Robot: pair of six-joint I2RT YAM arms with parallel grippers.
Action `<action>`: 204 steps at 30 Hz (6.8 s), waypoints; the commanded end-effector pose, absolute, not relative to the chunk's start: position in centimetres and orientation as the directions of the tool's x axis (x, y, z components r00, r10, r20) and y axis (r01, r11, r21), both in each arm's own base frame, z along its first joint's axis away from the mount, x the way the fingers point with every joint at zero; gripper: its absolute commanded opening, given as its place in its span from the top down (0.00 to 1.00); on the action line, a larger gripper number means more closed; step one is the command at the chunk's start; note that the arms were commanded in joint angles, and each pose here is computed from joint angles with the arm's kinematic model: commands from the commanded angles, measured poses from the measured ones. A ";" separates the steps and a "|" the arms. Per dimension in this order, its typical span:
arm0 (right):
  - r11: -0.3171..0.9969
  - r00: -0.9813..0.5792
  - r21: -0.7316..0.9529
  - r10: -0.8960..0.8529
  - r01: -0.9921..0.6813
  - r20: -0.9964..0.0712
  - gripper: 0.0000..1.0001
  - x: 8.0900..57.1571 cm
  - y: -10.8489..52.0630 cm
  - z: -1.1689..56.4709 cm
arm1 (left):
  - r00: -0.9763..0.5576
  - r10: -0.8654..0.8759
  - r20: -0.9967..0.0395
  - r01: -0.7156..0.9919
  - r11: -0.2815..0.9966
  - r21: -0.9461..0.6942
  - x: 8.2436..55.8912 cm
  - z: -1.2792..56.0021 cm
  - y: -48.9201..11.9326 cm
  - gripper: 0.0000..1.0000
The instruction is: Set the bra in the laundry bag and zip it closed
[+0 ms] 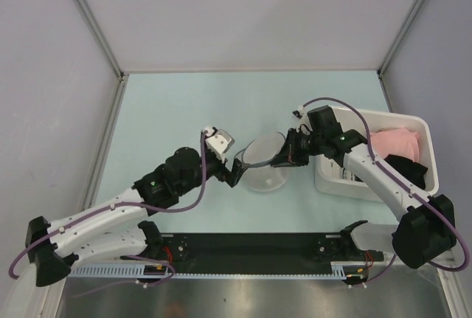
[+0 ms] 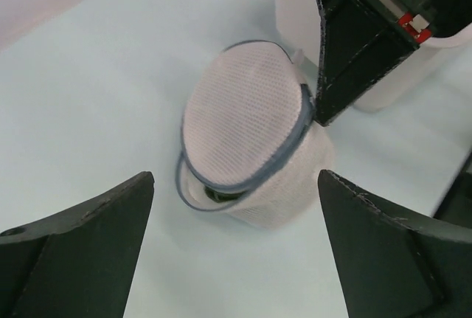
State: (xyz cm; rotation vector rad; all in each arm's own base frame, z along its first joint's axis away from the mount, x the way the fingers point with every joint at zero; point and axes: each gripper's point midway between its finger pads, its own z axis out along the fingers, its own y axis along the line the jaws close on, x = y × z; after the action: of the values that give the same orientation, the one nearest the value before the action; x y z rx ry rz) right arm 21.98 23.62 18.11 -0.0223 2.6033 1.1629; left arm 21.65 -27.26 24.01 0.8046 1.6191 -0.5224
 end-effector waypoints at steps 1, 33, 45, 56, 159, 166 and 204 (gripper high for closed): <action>0.626 -0.956 0.763 0.095 -0.161 -0.279 1.00 21.1 24.6 19.3 | -0.483 -0.047 -0.875 0.598 0.712 -0.369 19.1 23.2 -26.8 0.02; 0.613 -0.997 0.790 0.060 0.005 -0.040 0.80 14.6 26.4 17.5 | -0.753 -0.645 0.134 -0.483 0.403 -0.777 20.0 13.9 -28.8 0.05; 0.609 -0.999 0.792 0.001 -0.041 -0.053 0.72 14.5 27.6 17.0 | -0.839 -0.531 -0.118 -0.244 0.561 -0.791 24.8 12.4 -30.2 0.63; 0.664 -0.994 0.742 -0.017 -0.095 -0.112 0.33 17.6 28.6 17.6 | -0.809 -0.467 -0.356 0.016 0.588 -0.809 31.5 15.0 -28.3 1.00; 0.457 -0.714 0.695 0.690 0.554 0.116 0.94 27.2 30.0 13.6 | -0.761 0.103 -0.640 0.278 0.944 -0.179 24.9 14.0 -28.1 0.64; 0.474 -0.724 0.692 0.683 0.544 0.101 1.00 27.0 29.7 13.4 | -0.761 0.107 -0.640 0.247 0.960 -0.134 25.9 13.6 -26.8 0.92; 0.501 -0.809 0.749 0.582 0.433 0.079 0.37 25.8 29.4 18.8 | -0.808 -0.259 -0.529 0.260 0.649 -0.715 25.9 17.0 -27.5 1.00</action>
State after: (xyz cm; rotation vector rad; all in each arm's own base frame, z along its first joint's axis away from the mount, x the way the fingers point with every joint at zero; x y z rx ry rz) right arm 25.25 27.86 17.42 0.6497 2.6628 1.0783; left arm 26.00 -26.28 14.89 0.0430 2.3325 -0.9834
